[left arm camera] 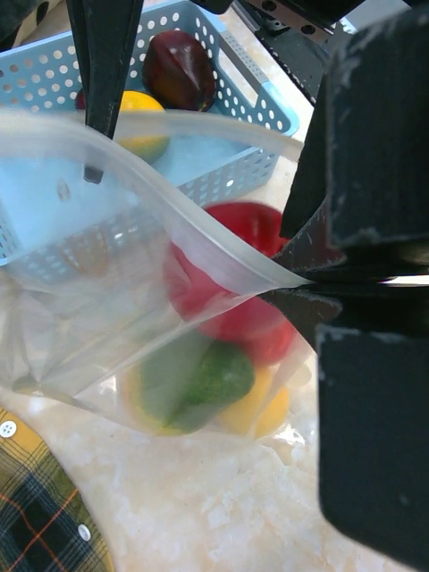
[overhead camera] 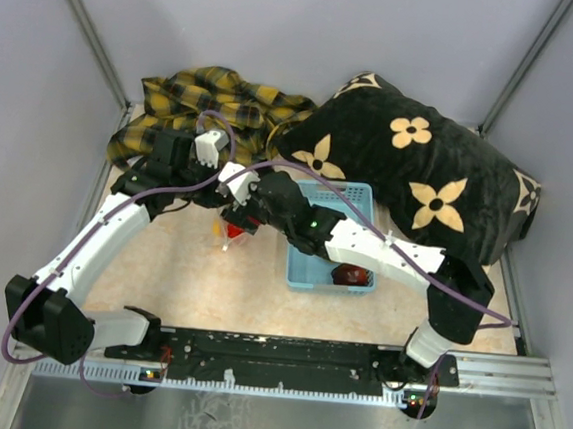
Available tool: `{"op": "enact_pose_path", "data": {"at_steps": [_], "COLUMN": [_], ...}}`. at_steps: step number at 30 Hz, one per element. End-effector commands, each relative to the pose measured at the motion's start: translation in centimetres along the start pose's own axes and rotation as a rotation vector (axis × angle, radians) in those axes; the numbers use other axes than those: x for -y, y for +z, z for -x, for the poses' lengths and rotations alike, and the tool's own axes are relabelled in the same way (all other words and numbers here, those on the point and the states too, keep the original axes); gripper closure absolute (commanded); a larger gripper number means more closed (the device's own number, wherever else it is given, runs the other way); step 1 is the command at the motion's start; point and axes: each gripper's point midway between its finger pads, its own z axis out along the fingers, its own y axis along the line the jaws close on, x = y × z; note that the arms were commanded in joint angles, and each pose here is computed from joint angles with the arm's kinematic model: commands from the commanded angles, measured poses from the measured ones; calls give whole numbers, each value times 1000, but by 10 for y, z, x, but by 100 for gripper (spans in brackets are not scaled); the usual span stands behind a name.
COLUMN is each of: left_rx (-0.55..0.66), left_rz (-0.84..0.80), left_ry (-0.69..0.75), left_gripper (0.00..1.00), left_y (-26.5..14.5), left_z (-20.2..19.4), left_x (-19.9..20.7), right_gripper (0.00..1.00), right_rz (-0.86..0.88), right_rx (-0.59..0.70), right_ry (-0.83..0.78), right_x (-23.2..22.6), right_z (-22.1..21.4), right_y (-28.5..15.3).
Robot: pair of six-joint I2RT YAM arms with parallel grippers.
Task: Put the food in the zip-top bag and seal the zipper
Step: Place the fake fruit in the zipper food storage bag.
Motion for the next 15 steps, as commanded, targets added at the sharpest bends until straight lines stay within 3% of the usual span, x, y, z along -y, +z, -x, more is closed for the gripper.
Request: {"op": "enact_pose_path", "data": {"at_steps": [1, 9, 15], "left_rx": [44, 35, 33], "left_rz": [-36, -28, -28], "left_ry": [20, 10, 9], "left_gripper": [100, 100, 100], "left_y": [-5, -3, -2], "left_z": [9, 7, 7], "left_x": [10, 7, 7], "right_gripper": [9, 11, 17], "right_rz": [-58, 0, -60], "right_rx": [95, 157, 116], "right_ry": [47, 215, 360], "right_x": [18, 14, 19], "right_z": [32, 47, 30], "right_y": [-18, -58, -78]}}
